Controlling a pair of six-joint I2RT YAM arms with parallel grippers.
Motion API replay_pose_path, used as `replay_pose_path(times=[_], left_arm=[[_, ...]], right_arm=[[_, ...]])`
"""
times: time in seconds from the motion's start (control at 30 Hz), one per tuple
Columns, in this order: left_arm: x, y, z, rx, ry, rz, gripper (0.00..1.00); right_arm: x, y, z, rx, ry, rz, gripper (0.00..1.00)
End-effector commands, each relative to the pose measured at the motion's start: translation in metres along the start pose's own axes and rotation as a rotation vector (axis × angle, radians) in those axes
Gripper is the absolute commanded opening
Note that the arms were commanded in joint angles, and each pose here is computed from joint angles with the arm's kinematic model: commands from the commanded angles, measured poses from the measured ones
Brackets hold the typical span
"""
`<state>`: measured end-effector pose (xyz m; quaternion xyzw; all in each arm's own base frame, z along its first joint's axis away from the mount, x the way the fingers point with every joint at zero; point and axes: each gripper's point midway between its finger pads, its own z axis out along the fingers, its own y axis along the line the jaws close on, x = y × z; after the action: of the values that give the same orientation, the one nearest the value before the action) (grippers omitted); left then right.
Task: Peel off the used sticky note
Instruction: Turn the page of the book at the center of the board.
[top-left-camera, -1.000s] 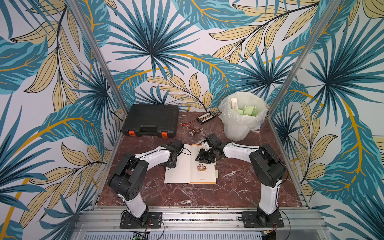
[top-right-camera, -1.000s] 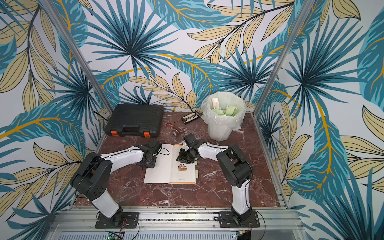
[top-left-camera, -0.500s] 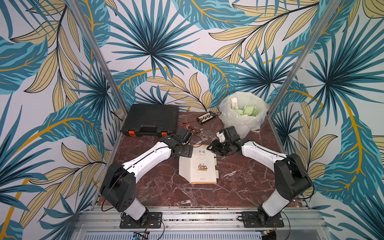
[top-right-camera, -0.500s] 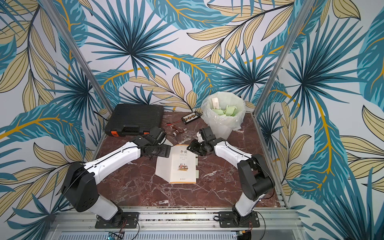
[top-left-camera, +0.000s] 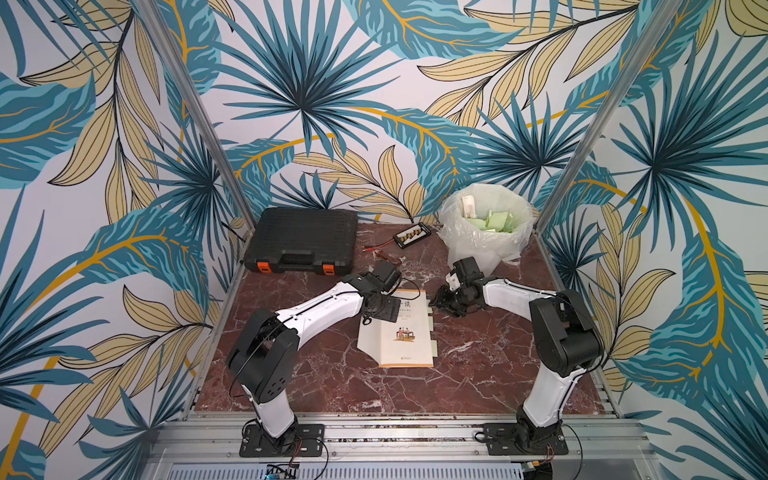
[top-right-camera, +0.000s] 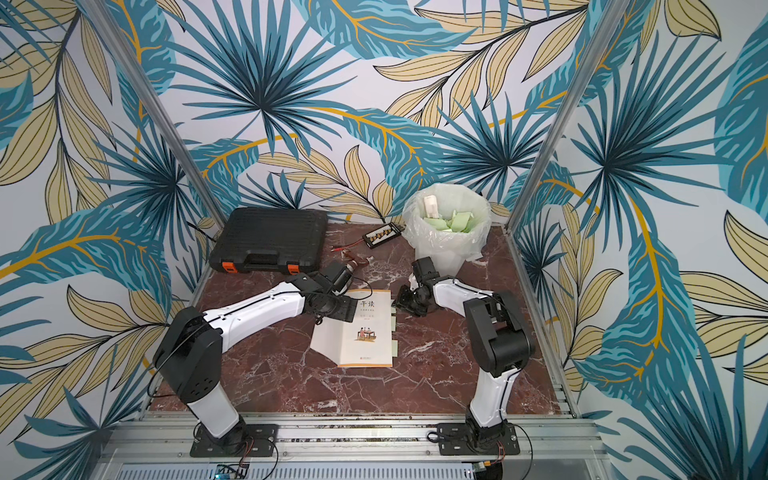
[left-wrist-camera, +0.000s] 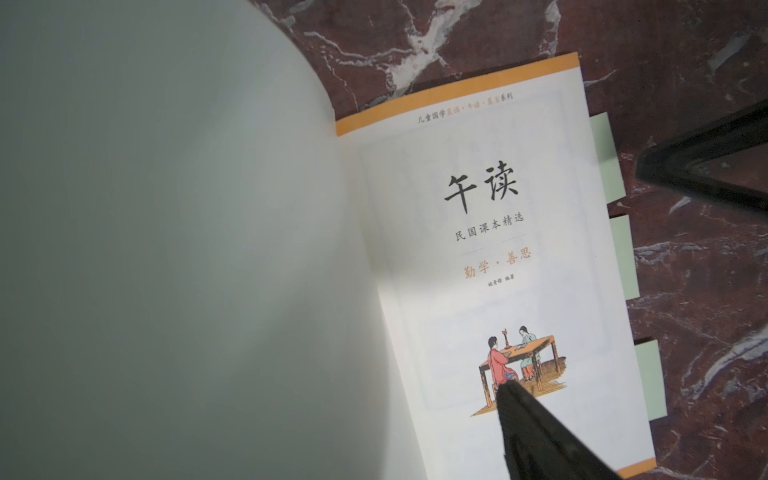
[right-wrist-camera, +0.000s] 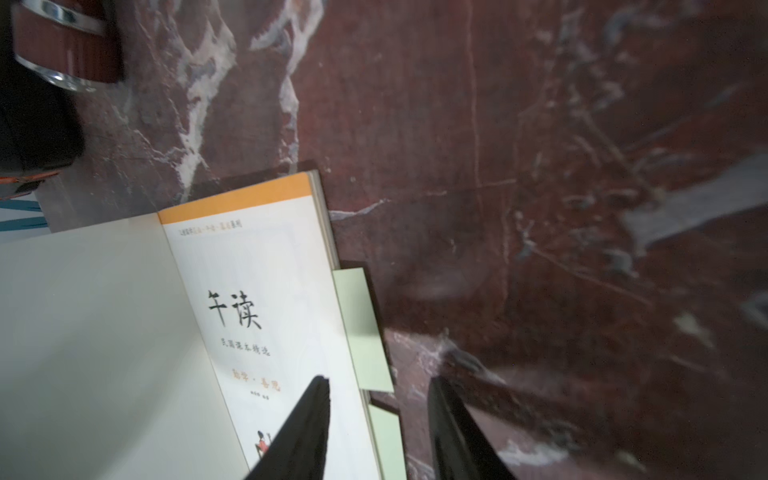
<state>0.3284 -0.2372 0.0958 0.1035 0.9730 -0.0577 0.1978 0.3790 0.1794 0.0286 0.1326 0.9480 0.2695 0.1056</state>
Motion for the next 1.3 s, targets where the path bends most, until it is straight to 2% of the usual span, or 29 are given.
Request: replay_pose_path(times=[0.0,0.33,0.67,0.87,1.0,1.27], left_arm=[[-0.003,0.007,-0.001,-0.04,-0.01,-0.014,0.86],[0.006,0.015,0.006,-0.053,0.011,-0.016,0.86],[0.008,0.017,0.006,-0.051,0.012,-0.016,0.86],[0.009,0.017,0.006,-0.046,0.012,-0.017,0.85],[0.009,0.017,0.006,-0.046,0.011,-0.017,0.85],[0.009,0.016,0.011,-0.04,0.016,-0.014,0.85]], right_arm=[[0.012,-0.008,0.016,-0.022,0.044,-0.016,0.43],[0.013,-0.014,0.037,-0.136,0.05,0.052,0.43],[0.007,0.009,0.033,-0.323,0.023,0.111,0.42],[0.001,0.025,0.026,-0.412,0.007,0.127,0.38],[-0.003,0.031,0.018,-0.43,-0.016,0.127,0.32],[-0.006,0.043,0.002,-0.433,-0.027,0.107,0.32]])
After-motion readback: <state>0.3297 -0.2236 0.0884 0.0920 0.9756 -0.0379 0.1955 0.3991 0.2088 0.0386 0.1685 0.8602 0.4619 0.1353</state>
